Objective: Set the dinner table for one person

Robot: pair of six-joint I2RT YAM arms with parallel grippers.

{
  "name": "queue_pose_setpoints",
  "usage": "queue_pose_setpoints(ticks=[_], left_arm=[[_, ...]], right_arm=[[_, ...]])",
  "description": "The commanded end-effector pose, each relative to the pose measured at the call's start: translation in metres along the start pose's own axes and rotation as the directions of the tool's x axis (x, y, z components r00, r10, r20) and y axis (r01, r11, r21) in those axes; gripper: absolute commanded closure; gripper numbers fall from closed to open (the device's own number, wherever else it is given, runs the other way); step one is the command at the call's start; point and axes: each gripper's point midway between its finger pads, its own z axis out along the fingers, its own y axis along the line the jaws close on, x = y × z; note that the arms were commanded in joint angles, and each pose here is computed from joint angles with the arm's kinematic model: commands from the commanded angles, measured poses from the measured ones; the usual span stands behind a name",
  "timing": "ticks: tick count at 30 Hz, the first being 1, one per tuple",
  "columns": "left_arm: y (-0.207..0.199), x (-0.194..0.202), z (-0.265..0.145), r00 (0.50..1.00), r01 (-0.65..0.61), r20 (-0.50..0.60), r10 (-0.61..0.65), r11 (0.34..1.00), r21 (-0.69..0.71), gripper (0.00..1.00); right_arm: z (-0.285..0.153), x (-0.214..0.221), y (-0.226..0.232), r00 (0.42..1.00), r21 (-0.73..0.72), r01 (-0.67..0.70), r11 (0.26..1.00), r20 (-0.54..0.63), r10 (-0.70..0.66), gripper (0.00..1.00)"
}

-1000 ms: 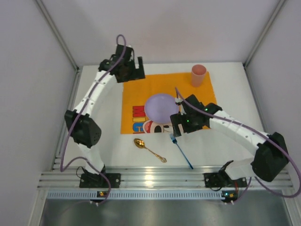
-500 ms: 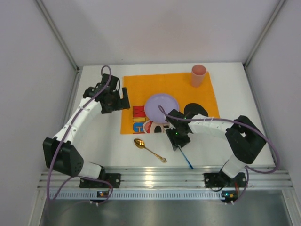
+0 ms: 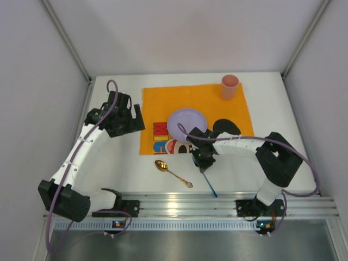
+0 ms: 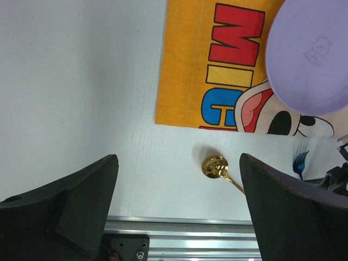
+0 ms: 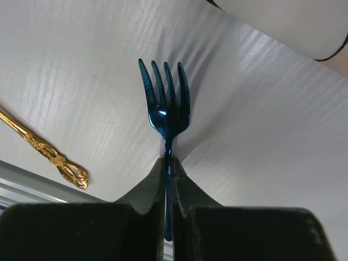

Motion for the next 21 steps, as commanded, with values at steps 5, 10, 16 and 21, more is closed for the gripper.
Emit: queue_pose_setpoints(ticks=[5,10,16,21], left_arm=[[0.007,0.001,-0.019,0.998,0.030,0.049,-0.030,1.000,0.000,0.02],[0.008,0.007,-0.017,0.998,0.047,0.049,-0.048,0.999,0.009,0.02],[0.010,0.012,-0.021,0.997,0.056,0.055,-0.057,0.998,0.021,0.02],[0.016,0.021,-0.027,0.997,0.060,0.048,-0.060,0.998,0.011,0.02]], right_arm=[[-0.025,-0.051,0.019,0.989,0.030,0.070,0.997,0.129,-0.073,1.00],[-0.063,-0.109,0.050,0.969,-0.013,0.128,0.992,0.217,-0.122,1.00],[-0.066,-0.166,0.098,0.958,-0.143,0.184,0.973,0.250,-0.144,1.00],[-0.058,-0.227,0.127,0.955,-0.260,0.111,0.959,0.295,-0.031,1.00]])
